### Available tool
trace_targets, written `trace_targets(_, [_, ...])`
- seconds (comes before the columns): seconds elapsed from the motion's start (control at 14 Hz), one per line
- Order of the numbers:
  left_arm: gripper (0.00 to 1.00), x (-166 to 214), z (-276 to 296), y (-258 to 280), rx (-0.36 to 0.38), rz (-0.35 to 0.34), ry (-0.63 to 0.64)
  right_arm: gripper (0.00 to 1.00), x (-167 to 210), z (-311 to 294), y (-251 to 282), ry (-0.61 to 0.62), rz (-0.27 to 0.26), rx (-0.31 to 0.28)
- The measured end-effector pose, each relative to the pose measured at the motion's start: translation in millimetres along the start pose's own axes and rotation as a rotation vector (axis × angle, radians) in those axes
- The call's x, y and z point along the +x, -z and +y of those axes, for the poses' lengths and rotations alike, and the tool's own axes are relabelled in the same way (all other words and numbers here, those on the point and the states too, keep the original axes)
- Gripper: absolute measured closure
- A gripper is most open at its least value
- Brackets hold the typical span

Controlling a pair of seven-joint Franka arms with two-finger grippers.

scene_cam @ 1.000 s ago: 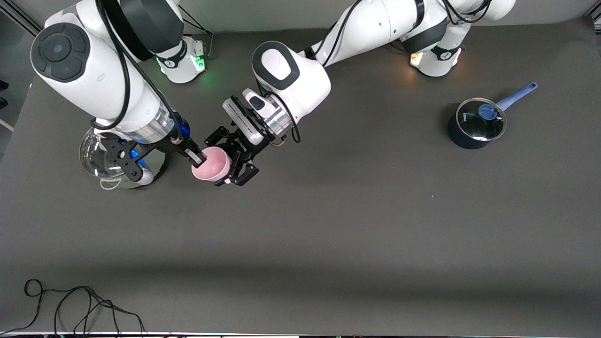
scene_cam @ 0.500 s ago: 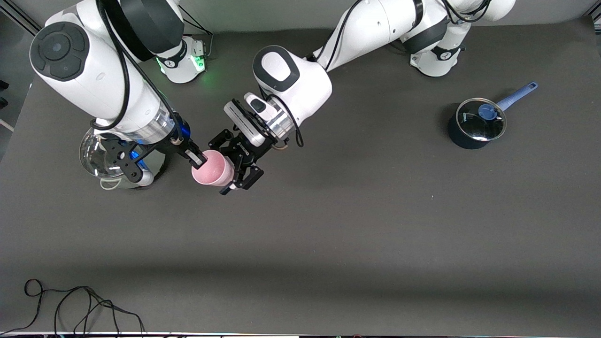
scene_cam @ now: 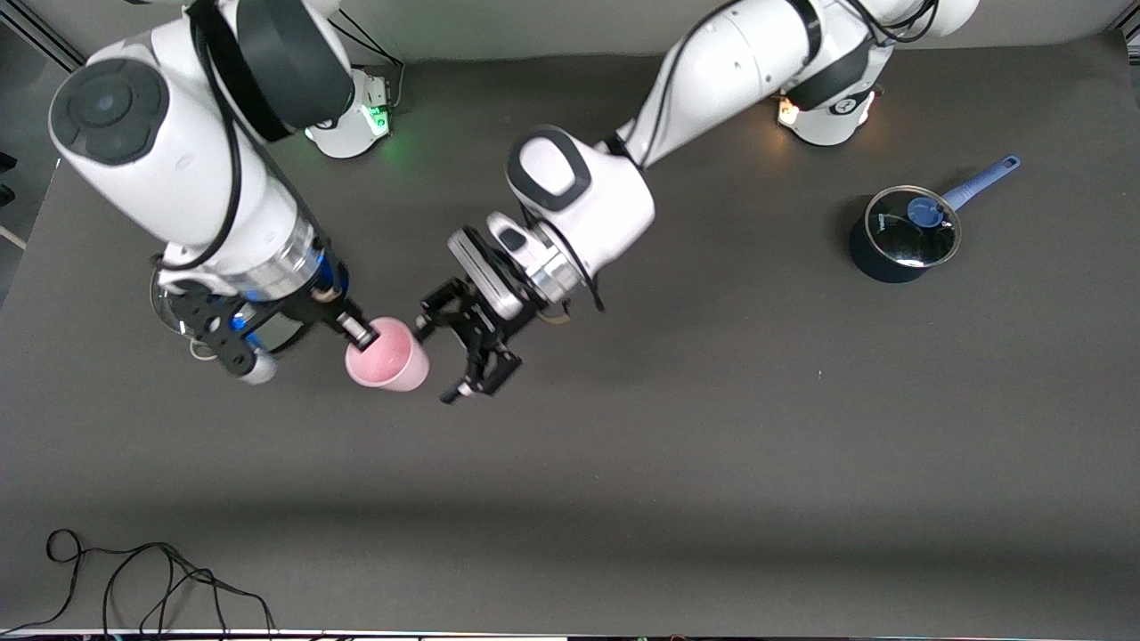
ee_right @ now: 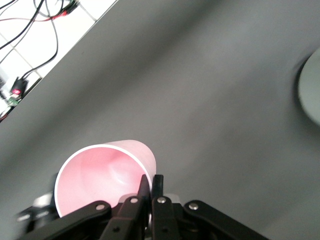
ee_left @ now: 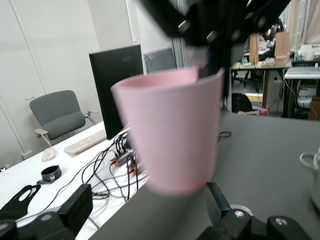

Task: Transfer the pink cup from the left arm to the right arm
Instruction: 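Open the left gripper and withdraw while the right gripper pulls the cup away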

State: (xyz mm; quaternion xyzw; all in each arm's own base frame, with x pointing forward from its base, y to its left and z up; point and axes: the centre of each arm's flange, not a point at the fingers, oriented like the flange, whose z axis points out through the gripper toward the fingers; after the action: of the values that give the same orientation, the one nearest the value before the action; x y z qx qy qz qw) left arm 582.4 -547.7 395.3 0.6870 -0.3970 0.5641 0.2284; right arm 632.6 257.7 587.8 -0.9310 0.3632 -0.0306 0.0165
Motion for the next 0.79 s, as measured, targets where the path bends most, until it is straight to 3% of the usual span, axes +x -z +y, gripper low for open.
trace_targets(0.21, [0.0, -32, -69, 17, -0.061, -0.055, -0.016, 0.97, 58, 31, 0, 0.017, 0.024, -0.015])
trace_targets(0.5, [0.0, -60, -107, 50, -0.193, -0.127, -0.078, 0.97, 129, 75, -2, 0.036, 0.045, -0.022])
trace_targets(0.79, [0.0, -97, -196, 122, -0.439, -0.22, -0.194, 0.97, 197, 134, -4, 0.189, 0.043, -0.041])
